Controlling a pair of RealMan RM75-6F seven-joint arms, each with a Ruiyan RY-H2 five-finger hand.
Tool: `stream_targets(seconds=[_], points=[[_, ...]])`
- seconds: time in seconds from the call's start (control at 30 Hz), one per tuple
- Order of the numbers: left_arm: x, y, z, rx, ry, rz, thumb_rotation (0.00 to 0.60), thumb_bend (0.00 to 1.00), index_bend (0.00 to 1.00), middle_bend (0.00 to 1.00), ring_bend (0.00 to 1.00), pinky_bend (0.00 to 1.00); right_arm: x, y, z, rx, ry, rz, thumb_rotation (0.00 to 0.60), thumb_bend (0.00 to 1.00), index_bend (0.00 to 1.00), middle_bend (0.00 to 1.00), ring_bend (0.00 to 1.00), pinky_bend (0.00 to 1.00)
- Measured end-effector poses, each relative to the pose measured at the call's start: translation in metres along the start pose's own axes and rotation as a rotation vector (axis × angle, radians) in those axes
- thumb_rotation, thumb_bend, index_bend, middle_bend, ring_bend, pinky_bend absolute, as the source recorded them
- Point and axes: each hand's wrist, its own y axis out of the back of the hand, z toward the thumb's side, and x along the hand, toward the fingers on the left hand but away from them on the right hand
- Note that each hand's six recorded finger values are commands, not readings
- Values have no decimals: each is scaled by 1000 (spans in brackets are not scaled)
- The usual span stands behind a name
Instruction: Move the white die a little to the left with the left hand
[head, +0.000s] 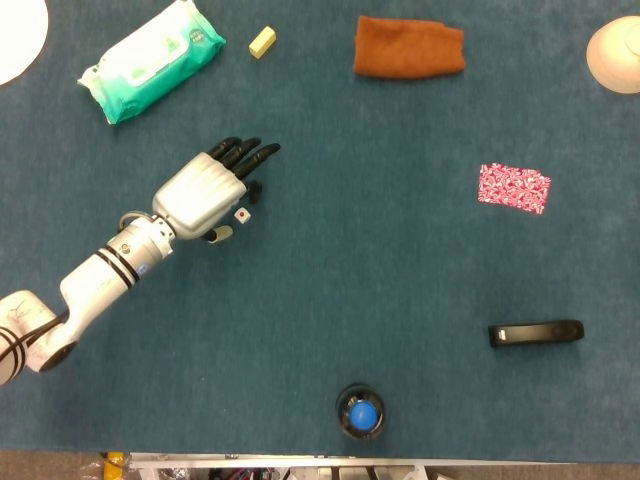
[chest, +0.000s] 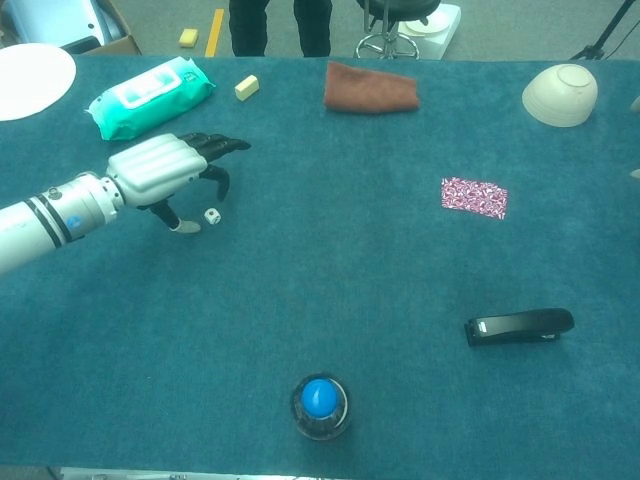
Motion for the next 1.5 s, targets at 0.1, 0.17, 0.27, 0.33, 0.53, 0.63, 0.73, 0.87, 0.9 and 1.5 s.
stream_targets(seconds=[0.1,0.17,0.27,0.33,0.53,0.63,0.73,0.87,0.9,1.5], points=[[2,3,0,15,-11,5,600,168,441,0,0,119,0,0,-1,-1,-2,1,600,0,402,237,190,283],[3,4,1,32,-21,8,600,168,441,0,0,120,0,-1,-1,-3,-3,2,600,0,402,237,189,283],[4,3,1,58,-33,8,600,169,443,0,0,120,0,-2,-2,-4,-5,3,600,0,402,237,190,283],[4,3,0,70,-34,8,600,169,444,0,0,121,0,-2,-2,-5,-5,4,600,0,402,237,189,283],[4,0,-4,101,-33,-2,600,169,445,0,0,129,1,-2,-3,-5,-8,3,600,0,402,237,189,283],[3,-2,-4,110,-36,-8,600,169,459,0,0,138,1,-2,-3,-5,-8,3,600,0,402,237,189,283],[3,-2,-3,109,-39,-3,600,169,472,0,0,145,1,-3,-4,-6,-11,5,600,0,402,237,190,283],[2,-1,-2,111,-46,-1,600,170,476,0,0,146,0,-4,-4,-7,-12,6,600,0,401,237,189,283],[3,-1,-1,112,-48,-2,600,170,478,0,0,146,0,-4,-4,-8,-13,6,600,0,402,237,189,283],[15,-1,11,168,-92,-22,600,172,476,0,0,155,2,-2,-8,-14,-24,0,600,0,402,237,190,283]])
